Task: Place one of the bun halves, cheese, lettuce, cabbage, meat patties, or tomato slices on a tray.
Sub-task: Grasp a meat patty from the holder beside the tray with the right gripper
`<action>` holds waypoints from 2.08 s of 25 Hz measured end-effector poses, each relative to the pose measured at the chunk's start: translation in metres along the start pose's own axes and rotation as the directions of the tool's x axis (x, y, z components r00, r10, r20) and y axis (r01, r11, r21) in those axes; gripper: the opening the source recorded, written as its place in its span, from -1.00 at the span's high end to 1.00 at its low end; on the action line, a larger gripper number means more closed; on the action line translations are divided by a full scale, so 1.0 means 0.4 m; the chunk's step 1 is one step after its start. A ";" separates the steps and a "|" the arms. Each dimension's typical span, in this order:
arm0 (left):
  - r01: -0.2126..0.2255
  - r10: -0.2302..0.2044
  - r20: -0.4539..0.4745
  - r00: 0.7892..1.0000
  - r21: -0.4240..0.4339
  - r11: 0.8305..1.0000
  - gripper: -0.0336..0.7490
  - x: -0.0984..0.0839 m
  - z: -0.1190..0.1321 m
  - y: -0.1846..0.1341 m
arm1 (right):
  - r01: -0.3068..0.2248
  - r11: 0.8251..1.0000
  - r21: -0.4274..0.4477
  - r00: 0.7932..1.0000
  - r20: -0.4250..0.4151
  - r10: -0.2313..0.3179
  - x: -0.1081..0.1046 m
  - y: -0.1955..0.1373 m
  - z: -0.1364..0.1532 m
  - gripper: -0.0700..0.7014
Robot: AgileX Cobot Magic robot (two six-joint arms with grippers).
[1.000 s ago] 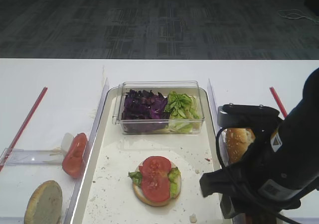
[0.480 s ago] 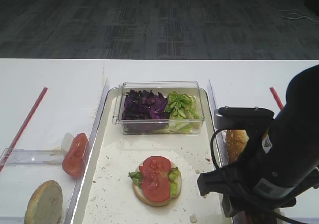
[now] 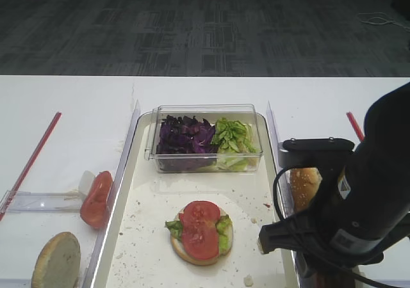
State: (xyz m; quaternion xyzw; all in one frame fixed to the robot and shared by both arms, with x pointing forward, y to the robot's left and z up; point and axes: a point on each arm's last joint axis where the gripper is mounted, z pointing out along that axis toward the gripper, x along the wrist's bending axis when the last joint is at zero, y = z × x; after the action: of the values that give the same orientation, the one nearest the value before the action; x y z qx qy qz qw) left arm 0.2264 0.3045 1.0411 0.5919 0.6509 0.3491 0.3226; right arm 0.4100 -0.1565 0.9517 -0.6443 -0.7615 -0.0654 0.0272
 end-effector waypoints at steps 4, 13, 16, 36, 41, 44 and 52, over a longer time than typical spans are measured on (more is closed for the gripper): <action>0.000 0.000 0.000 1.000 0.000 1.000 -0.20 0.000 0.000 0.000 | -0.001 1.000 0.009 1.000 0.005 0.001 0.002 0.004 0.005 -0.03; 0.000 0.000 0.000 1.000 0.000 1.000 -0.20 0.000 0.000 0.000 | 0.004 1.000 0.013 1.000 0.012 -0.004 0.001 0.004 0.006 0.20; 0.000 0.000 0.000 1.000 0.000 1.000 -0.20 0.000 0.000 0.000 | 0.007 1.000 0.016 1.000 0.016 -0.007 0.000 0.004 0.006 0.32; 0.000 0.000 0.000 1.000 0.000 1.000 -0.20 0.000 0.000 0.000 | 0.039 0.999 0.030 0.999 0.008 -0.039 0.002 0.001 0.007 0.53; 0.000 0.000 0.000 1.000 0.000 1.000 -0.20 0.000 0.000 0.000 | 0.054 0.998 0.039 0.999 -0.002 -0.054 0.004 -0.001 0.007 0.53; 0.000 0.000 0.000 1.000 0.000 1.000 -0.20 0.000 0.000 0.000 | 0.056 0.998 0.039 0.998 -0.003 -0.056 0.004 -0.001 0.007 0.53; 0.000 0.000 0.000 1.000 0.000 1.000 -0.20 0.000 0.000 0.000 | 0.060 0.998 0.022 0.998 -0.011 -0.060 0.001 -0.008 -0.004 0.53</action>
State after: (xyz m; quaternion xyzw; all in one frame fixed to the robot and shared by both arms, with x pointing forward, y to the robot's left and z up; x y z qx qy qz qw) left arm 0.2264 0.3045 1.0411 0.5919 0.6509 0.3491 0.3226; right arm 0.4067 -0.1569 0.9531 -0.6206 -0.7809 -0.0609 0.0362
